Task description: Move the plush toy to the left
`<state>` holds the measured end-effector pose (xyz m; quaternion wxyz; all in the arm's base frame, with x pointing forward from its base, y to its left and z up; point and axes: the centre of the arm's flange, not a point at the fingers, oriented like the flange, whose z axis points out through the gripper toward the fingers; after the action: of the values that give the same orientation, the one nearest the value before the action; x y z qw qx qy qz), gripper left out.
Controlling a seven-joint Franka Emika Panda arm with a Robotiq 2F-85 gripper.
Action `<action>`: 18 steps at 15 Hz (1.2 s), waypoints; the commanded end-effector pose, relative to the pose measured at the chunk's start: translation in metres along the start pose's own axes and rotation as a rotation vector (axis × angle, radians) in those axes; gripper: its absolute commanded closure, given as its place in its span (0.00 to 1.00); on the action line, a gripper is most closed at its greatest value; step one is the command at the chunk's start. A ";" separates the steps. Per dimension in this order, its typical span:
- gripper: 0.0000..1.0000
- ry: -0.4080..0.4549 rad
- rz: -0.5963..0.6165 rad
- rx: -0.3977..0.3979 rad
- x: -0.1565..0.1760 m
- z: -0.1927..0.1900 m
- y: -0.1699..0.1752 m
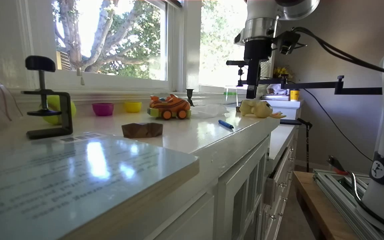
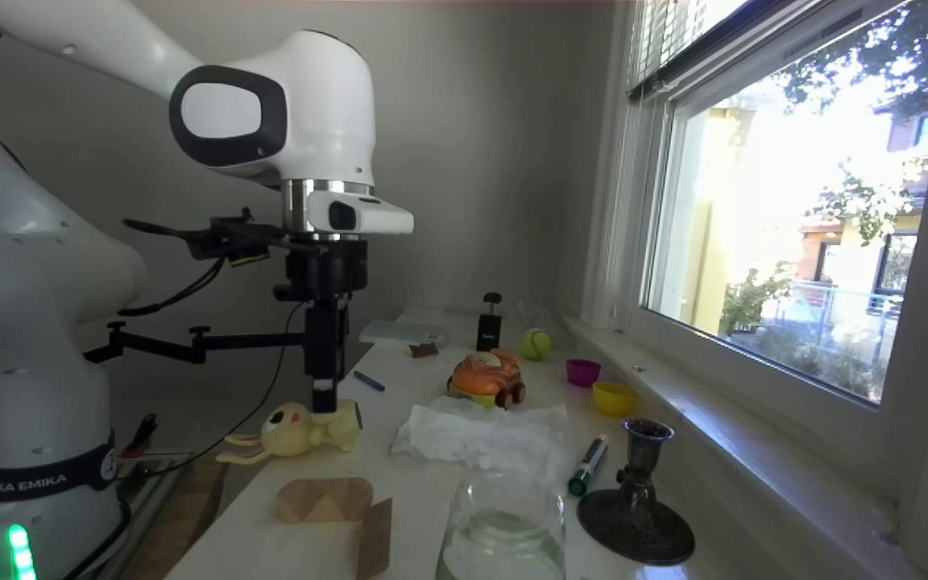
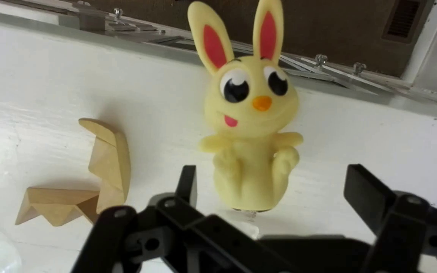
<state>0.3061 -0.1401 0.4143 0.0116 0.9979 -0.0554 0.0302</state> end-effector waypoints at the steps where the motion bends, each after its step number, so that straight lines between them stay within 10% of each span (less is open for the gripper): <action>1: 0.00 0.008 -0.047 0.048 -0.013 0.010 -0.007; 18: 0.00 -0.031 -0.111 0.031 -0.031 0.025 0.011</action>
<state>0.2975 -0.1517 0.4059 -0.0106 0.9998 0.0082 0.0168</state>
